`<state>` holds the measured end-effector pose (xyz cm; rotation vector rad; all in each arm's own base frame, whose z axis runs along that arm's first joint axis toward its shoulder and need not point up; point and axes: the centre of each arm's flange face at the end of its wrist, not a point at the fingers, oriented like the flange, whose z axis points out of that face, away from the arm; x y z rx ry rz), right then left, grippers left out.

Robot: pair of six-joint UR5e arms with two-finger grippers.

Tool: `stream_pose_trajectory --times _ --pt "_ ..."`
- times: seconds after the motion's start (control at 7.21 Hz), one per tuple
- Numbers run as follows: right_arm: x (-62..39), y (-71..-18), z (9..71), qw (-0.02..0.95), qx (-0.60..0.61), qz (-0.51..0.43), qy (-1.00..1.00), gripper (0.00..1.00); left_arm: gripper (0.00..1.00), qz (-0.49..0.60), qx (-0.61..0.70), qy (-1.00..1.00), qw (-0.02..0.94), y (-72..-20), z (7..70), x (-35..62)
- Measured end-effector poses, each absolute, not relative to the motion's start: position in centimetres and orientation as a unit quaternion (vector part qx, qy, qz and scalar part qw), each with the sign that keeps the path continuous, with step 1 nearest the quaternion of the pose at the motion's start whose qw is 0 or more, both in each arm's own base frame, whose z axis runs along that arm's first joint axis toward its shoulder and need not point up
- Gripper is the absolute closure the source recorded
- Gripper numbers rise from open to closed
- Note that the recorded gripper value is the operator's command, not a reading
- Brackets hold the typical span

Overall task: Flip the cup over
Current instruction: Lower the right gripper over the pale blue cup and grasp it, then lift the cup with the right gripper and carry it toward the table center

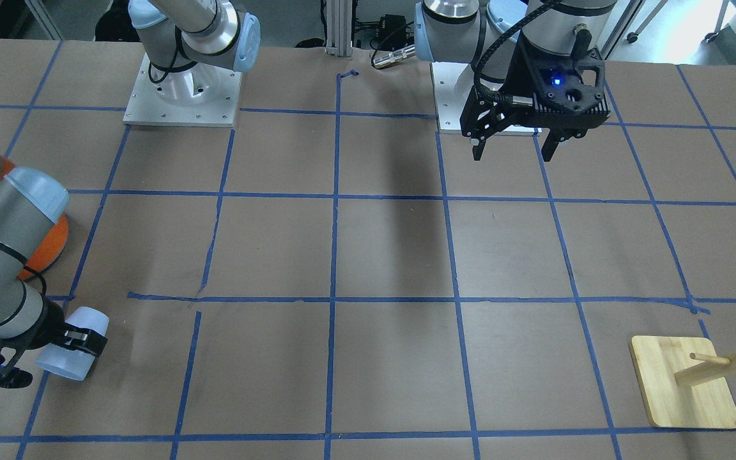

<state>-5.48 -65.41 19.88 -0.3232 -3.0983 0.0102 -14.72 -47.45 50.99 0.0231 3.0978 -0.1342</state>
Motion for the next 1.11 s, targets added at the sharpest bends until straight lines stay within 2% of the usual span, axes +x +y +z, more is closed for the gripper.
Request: stream_pose_trajectory --times 0.55,0.69,1.11 --pt "-2.1 -66.0 24.1 -0.008 -0.031 0.042 -0.999 0.71 0.0 -0.044 0.007 0.999 0.021 -47.5 51.0 -14.7" --pt "2.3 -66.0 26.1 -0.011 0.023 0.062 -0.998 0.74 0.0 -0.044 0.007 0.999 0.021 -47.5 51.0 -14.7" --pt "20.4 -62.8 28.0 -0.012 0.229 0.097 -0.968 0.73 0.0 -0.047 0.01 0.999 0.021 -47.5 51.1 -14.7"
